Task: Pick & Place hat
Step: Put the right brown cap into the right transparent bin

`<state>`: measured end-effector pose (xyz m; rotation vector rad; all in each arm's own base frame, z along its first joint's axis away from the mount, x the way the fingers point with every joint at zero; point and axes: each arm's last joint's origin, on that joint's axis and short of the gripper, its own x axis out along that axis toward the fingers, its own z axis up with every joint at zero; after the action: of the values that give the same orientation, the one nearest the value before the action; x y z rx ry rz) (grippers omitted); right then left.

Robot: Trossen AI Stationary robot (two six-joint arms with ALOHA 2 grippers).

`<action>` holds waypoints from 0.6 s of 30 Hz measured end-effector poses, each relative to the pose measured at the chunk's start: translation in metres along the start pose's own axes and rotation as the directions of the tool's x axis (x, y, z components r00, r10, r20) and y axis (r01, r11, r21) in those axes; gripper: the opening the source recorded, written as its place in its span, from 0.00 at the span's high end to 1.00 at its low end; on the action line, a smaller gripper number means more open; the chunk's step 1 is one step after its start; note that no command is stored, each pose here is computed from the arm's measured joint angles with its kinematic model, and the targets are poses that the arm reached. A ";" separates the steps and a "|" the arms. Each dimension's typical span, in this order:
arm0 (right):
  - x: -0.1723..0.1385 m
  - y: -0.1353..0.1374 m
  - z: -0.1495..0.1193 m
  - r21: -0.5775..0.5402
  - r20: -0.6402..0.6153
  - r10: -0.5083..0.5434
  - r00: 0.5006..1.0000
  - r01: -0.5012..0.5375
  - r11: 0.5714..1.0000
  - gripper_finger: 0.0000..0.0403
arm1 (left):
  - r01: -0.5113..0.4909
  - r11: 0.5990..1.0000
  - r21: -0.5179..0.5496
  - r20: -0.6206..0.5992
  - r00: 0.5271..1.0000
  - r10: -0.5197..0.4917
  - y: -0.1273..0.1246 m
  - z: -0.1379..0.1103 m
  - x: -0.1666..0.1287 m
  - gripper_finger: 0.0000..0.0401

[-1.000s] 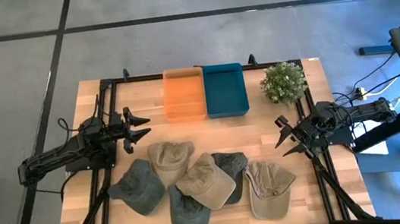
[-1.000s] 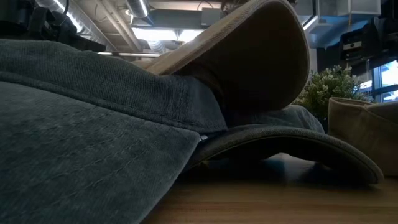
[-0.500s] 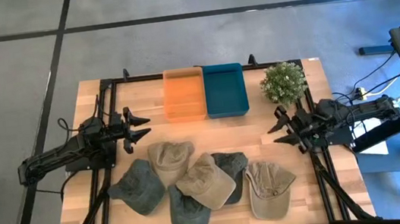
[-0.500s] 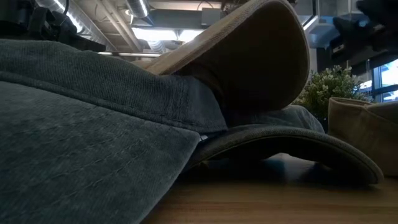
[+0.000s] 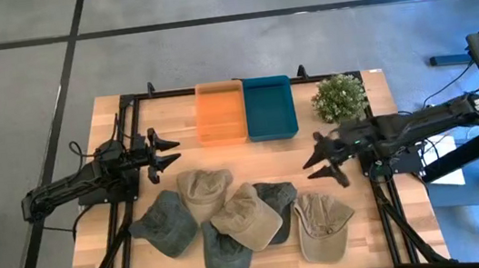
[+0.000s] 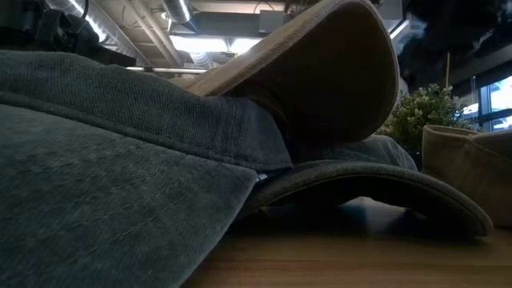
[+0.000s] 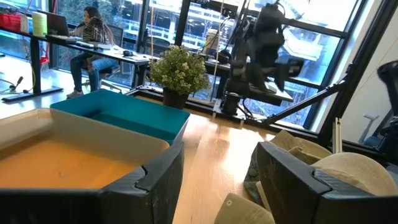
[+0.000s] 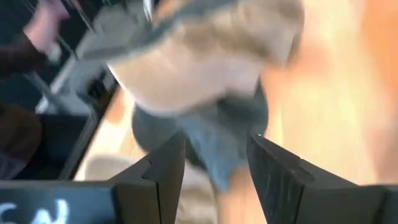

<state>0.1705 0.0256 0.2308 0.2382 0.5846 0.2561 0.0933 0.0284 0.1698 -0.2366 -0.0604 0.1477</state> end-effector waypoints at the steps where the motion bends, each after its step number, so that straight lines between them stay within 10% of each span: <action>1: 0.006 0.000 -0.002 0.020 -0.045 0.007 0.999 -0.006 1.000 0.57 | 0.000 1.000 -0.001 0.000 1.000 0.000 0.000 0.000 0.000 0.51; 10: 0.045 0.007 -0.028 0.237 -0.335 0.218 0.917 -0.142 0.961 0.57 | -0.031 0.998 0.063 0.008 0.999 0.031 0.001 0.000 0.000 0.51; 18: 0.067 0.011 -0.046 0.166 -0.446 0.082 0.891 -0.008 0.986 0.57 | -0.129 0.988 0.085 0.032 0.991 0.127 0.004 0.001 0.000 0.51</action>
<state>0.1963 0.0625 0.1630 0.3515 1.0673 0.3135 0.0925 0.0321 0.1697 -0.1515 -0.0651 0.2808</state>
